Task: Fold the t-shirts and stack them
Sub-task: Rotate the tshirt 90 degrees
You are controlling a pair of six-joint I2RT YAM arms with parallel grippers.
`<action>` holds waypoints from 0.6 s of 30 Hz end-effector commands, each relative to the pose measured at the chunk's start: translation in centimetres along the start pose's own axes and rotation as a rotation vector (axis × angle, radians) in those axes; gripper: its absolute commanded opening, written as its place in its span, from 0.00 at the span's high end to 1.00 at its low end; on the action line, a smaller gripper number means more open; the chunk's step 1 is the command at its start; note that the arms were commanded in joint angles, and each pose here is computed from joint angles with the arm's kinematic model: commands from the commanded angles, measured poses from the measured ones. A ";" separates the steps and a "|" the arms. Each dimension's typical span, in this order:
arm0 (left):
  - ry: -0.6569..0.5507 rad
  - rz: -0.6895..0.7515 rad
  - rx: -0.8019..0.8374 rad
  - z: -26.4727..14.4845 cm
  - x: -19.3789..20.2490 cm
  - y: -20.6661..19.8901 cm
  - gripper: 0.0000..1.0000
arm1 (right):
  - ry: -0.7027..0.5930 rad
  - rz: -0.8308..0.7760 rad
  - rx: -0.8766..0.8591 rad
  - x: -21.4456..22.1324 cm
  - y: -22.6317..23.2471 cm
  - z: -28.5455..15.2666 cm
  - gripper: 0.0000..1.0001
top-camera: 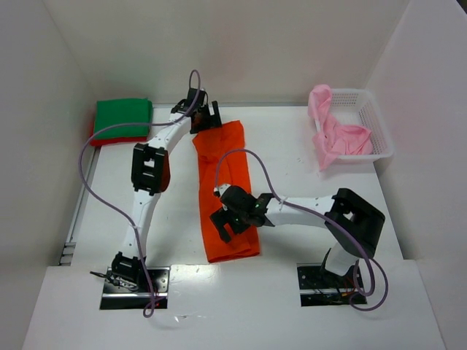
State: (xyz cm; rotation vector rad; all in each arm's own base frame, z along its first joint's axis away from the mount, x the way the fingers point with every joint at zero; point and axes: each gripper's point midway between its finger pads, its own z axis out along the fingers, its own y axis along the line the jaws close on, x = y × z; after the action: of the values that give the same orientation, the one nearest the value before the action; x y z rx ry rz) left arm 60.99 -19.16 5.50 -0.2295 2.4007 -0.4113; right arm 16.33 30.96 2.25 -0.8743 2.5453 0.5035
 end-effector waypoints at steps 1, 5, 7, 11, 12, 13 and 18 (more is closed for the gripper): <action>0.025 0.064 0.034 0.3 0.0 -2.2 0.00 | -0.038 0.005 -0.060 -2.1 1.7 0.8 0.00; -0.008 0.072 0.047 -0.1 -1.6 -3.6 0.00 | -0.067 0.003 -0.082 -3.1 2.3 0.8 0.00; 0.019 0.070 0.023 0.5 -0.4 -2.8 0.00 | -0.090 0.013 -0.072 -4.0 2.4 0.6 0.00; -0.013 0.052 0.004 -1.2 -2.1 -2.4 0.00 | -0.094 0.016 0.001 -4.4 1.2 0.0 0.00; -0.017 0.052 -0.017 -2.1 -2.7 -1.6 0.00 | -0.117 0.019 0.046 -5.0 0.5 -0.5 0.00; 0.004 0.065 -0.038 -2.6 -2.4 -1.2 0.00 | -0.131 0.034 0.074 -5.2 0.1 -1.4 0.00; -0.055 0.085 -0.042 -7.6 -5.5 -1.9 0.00 | -0.316 0.127 0.173 -8.1 -1.6 -7.4 0.00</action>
State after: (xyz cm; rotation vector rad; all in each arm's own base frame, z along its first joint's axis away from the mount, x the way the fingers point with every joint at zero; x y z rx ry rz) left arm 61.43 -19.49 8.53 -0.1709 2.4129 -0.3577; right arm 19.08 31.28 4.95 -0.7454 2.4813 0.4113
